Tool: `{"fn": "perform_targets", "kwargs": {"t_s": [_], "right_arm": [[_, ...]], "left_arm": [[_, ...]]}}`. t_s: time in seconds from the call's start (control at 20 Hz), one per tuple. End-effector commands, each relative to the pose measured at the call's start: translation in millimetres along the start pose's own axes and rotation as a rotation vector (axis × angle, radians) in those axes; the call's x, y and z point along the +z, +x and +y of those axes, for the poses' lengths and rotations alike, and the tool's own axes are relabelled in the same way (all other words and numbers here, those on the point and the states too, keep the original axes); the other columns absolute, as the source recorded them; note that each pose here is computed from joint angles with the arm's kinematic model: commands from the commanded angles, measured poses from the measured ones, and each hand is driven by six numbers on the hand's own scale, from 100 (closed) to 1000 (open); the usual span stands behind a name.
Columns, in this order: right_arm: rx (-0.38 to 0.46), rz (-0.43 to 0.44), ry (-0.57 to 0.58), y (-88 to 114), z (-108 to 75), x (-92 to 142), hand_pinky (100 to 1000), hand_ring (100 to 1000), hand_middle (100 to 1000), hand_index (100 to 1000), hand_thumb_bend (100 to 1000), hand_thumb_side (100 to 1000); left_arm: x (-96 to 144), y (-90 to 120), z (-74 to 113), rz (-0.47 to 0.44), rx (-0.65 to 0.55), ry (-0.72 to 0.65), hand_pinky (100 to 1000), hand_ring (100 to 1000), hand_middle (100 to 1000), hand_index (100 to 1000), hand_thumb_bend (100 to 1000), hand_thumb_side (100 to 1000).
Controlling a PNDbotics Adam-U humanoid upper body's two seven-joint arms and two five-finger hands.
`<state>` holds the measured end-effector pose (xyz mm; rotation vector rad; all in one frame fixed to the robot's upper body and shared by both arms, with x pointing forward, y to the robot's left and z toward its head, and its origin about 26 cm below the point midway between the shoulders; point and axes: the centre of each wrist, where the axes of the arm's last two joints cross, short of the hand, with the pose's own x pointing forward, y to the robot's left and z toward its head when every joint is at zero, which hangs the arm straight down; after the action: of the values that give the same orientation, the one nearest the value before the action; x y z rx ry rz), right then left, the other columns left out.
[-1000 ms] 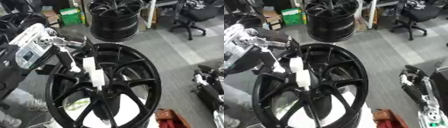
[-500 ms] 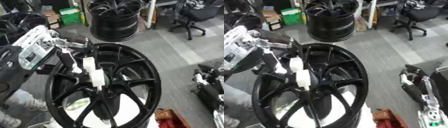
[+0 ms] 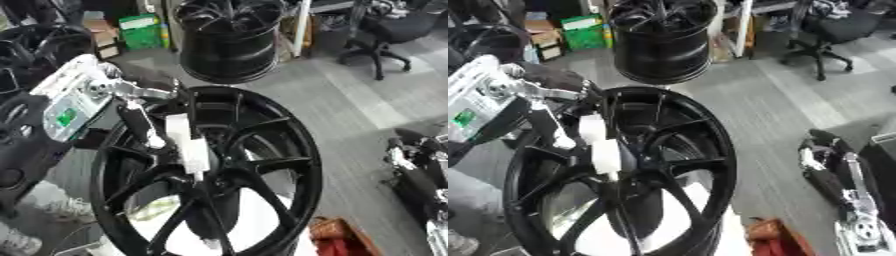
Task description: Pull the pin out of the wheel hub.
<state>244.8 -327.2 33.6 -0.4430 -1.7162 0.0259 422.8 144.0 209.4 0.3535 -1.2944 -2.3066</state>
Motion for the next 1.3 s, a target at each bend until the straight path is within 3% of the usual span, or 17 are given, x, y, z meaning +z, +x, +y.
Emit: {"fn": "perform_targets", "kwargs": {"t_s": [0.05,0.6,0.85,0.95,1.3], "right_arm": [[0.003,-0.023,0.001,5,-1.6,-4,641,524,641,783,100,345],[0.000,-0.026,0.001,6,-1.0,-5,642,524,641,783,100,345],[0.000,-0.025,-0.001,6,-1.2,-5,642,524,641,783,100,343],[0.000,-0.025,-0.001,6,-1.1,-5,642,524,641,783,100,346],[0.001,-0.023,-0.003,5,-1.4,-5,642,524,641,783,100,344]], "left_arm": [[3,-1,6.5,-0.045,-0.079,-0.071,658,626,748,798,330,256],[-1,1,4.5,-0.058,-0.069,-0.073,577,530,691,764,268,203],[-3,0,4.6,-0.065,-0.062,-0.071,544,494,600,708,153,103],[-2,1,6.2,-0.071,-0.056,-0.063,528,465,551,676,100,111],[7,3,16.7,-0.099,-0.021,-0.009,495,406,476,606,100,177]]}}
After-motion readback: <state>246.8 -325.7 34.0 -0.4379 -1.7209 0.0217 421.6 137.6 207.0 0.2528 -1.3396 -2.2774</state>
